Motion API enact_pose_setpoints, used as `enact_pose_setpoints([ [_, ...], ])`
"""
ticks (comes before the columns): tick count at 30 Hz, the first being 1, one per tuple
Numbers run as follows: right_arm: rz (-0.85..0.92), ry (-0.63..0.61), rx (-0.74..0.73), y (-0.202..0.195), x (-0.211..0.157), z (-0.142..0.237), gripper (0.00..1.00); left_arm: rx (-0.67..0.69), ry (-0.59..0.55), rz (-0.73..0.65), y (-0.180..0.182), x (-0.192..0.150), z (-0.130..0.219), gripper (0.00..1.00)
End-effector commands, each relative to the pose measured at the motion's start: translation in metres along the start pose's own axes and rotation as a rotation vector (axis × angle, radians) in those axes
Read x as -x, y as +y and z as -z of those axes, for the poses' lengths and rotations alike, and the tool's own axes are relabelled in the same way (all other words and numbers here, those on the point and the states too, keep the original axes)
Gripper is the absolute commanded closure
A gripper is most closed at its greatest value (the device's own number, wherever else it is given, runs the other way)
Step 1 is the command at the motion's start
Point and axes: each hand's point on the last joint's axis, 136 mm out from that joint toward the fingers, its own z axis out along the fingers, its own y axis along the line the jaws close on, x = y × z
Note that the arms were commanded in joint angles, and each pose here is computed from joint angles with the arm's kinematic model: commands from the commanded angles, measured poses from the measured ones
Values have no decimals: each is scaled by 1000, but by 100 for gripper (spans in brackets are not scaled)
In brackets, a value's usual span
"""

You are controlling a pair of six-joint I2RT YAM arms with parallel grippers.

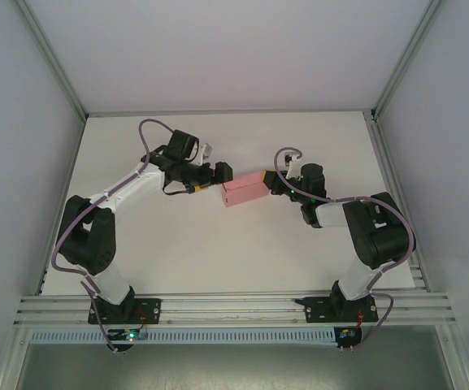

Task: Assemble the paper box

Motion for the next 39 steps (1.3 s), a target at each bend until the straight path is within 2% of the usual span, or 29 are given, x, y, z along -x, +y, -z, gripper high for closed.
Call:
enact_pose_setpoints([
  [1, -92, 235, -141, -34, -75, 7, 87, -85, 6, 47, -3, 9, -12, 1],
  [4, -97, 233, -151, -35, -75, 7, 87, -105, 44, 90, 12, 4, -24, 13],
  [7, -106, 237, -162, -39, -77, 7, 87, -126, 68, 73, 20, -8, -31, 21],
  [10, -120, 246, -159, -40, -81, 7, 87, -83, 92, 38, 40, -23, -39, 30],
  [14, -129, 247, -139, -39, -86, 7, 87, -44, 135, 80, 69, -38, -58, 43],
  [18, -128, 242, -117, -38, -88, 9, 88, -46, 146, 110, 85, -46, -73, 71],
  [20, -118, 231, -91, -36, -86, 9, 89, -21, 143, 85, 91, -49, -72, 75],
  [22, -86, 229, -61, -32, -88, 9, 91, 11, 133, 65, 97, -52, -69, 86],
  [24, -58, 242, -39, -32, -93, 9, 94, 44, 129, 54, 105, -55, -69, 100],
  [27, -45, 224, -23, -33, -91, 10, 100, 86, 134, 45, 118, -60, -76, 100],
  [32, -74, 171, 8, -26, -69, 7, 100, 101, 167, 10, 110, -50, -78, 99],
  [34, -89, 171, 14, -21, -58, 4, 99, 76, 151, -16, 92, -38, -71, 82],
  [36, -104, 179, -7, -17, -44, 0, 94, 63, 125, -47, 73, -23, -61, 65],
  [37, -95, 170, 6, -10, -35, 1, 91, 68, 114, -60, 66, -16, -56, 44],
  [38, -83, 156, 4, -4, -23, 0, 87, 62, 105, -74, 56, -8, -50, 33],
  [39, -85, 147, -10, -1, -13, 0, 85, 56, 97, -84, 47, 0, -46, 28],
])
